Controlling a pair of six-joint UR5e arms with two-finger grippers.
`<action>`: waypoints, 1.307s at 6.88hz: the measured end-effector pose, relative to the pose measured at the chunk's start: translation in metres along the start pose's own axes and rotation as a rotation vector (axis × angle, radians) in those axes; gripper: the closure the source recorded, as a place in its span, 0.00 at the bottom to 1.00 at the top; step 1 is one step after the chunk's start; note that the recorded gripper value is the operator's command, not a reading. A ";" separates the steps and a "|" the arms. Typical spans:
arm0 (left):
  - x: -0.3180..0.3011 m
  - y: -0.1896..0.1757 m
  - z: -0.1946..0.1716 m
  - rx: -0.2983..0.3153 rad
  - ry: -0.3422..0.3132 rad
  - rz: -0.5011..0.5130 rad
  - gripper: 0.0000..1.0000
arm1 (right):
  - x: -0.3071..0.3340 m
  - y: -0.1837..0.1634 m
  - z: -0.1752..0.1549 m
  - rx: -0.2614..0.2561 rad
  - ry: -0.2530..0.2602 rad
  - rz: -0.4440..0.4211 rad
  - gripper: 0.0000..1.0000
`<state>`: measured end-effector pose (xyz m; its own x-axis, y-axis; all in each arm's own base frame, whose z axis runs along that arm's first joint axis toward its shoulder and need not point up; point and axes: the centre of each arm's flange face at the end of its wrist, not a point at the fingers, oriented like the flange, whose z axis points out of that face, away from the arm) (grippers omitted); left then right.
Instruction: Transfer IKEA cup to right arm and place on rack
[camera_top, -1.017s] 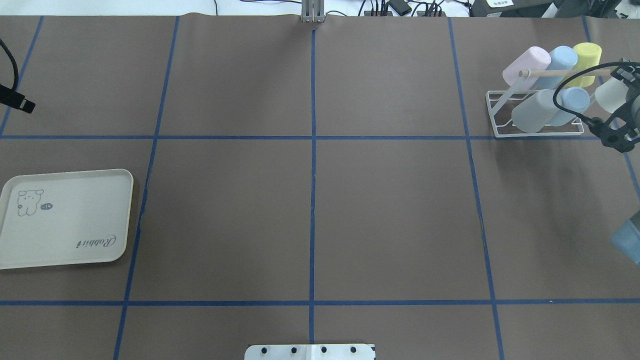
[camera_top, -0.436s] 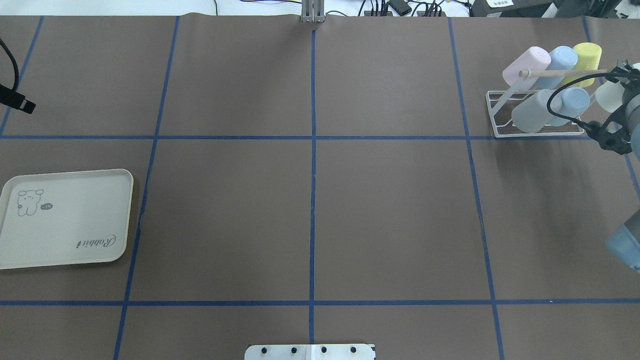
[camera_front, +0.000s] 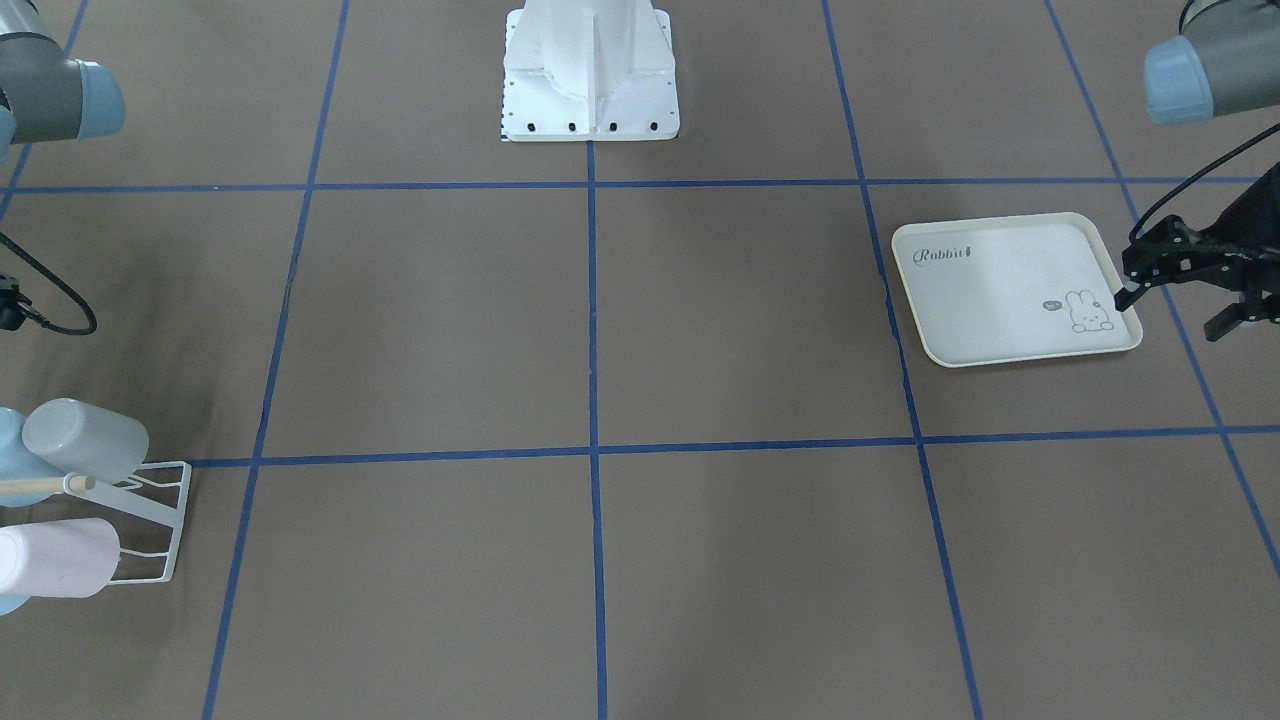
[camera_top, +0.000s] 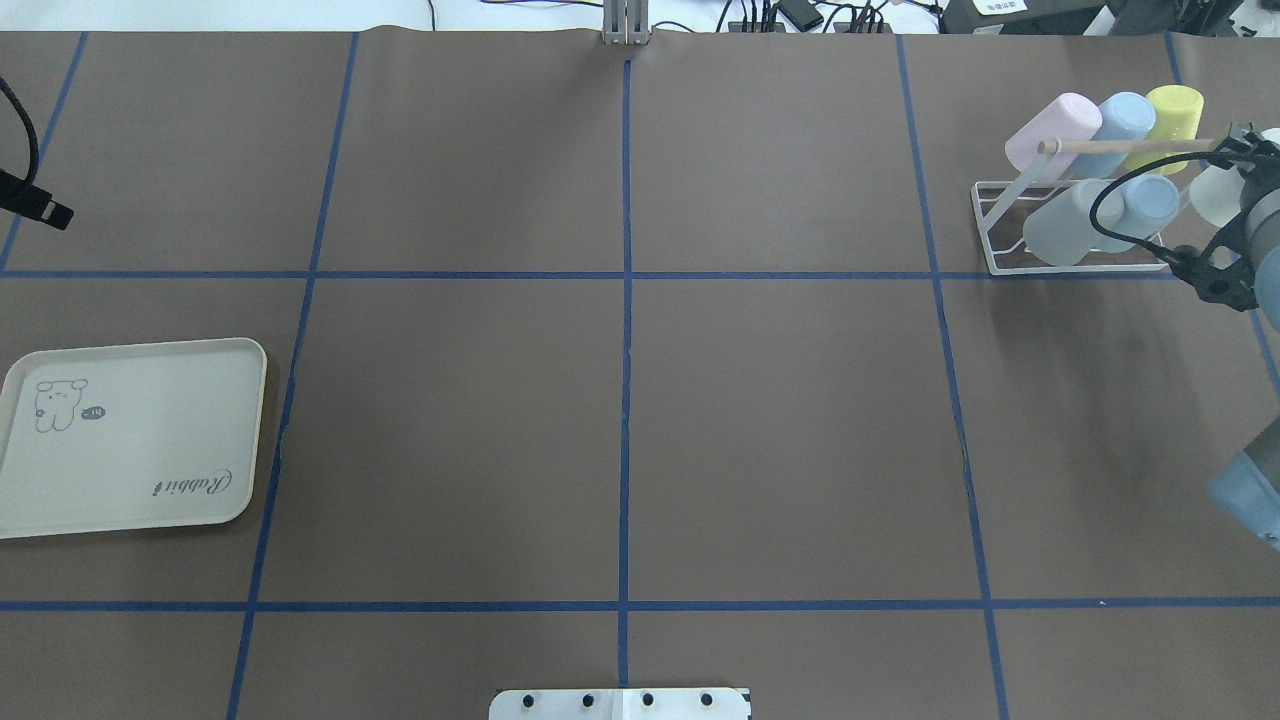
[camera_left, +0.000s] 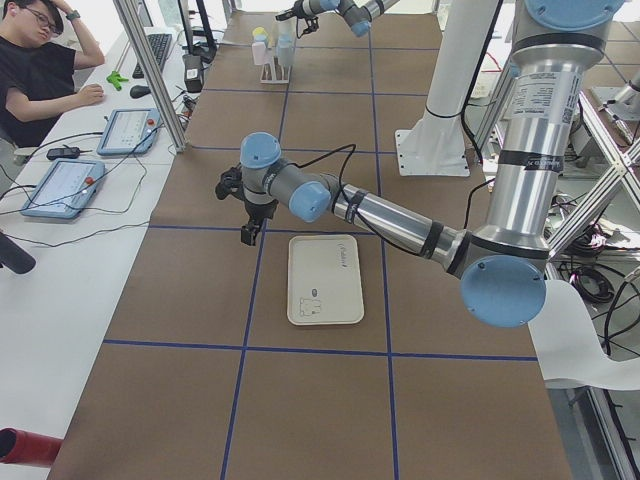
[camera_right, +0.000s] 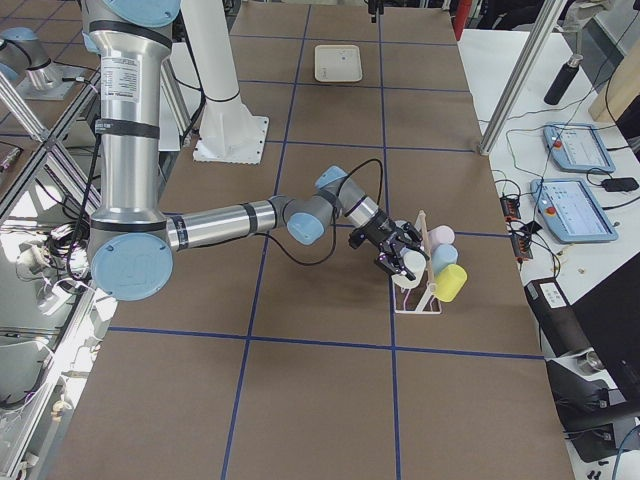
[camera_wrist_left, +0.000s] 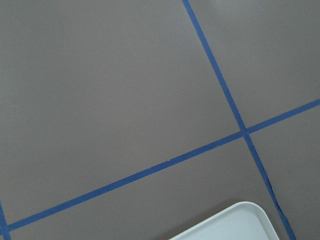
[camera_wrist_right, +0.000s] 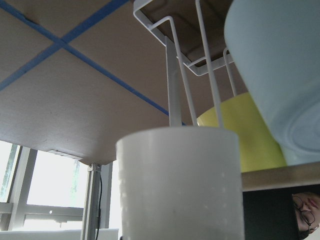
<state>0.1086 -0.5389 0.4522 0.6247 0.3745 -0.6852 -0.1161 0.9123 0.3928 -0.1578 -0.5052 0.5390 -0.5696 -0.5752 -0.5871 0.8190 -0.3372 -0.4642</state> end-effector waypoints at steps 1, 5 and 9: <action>0.000 0.000 0.000 0.000 0.001 0.000 0.00 | 0.000 -0.001 0.001 0.001 -0.001 -0.002 0.42; 0.000 0.000 0.000 -0.001 0.001 0.000 0.00 | 0.002 -0.004 0.005 0.003 -0.004 -0.013 0.21; 0.000 0.000 0.000 0.000 0.002 0.001 0.00 | 0.007 -0.003 0.004 0.003 0.003 -0.017 0.01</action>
<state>0.1090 -0.5386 0.4520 0.6232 0.3758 -0.6859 -0.1169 0.9119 0.3934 -0.1638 -0.5107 0.5390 -0.5840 -0.5670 -0.5809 0.8092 -0.3495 -0.4723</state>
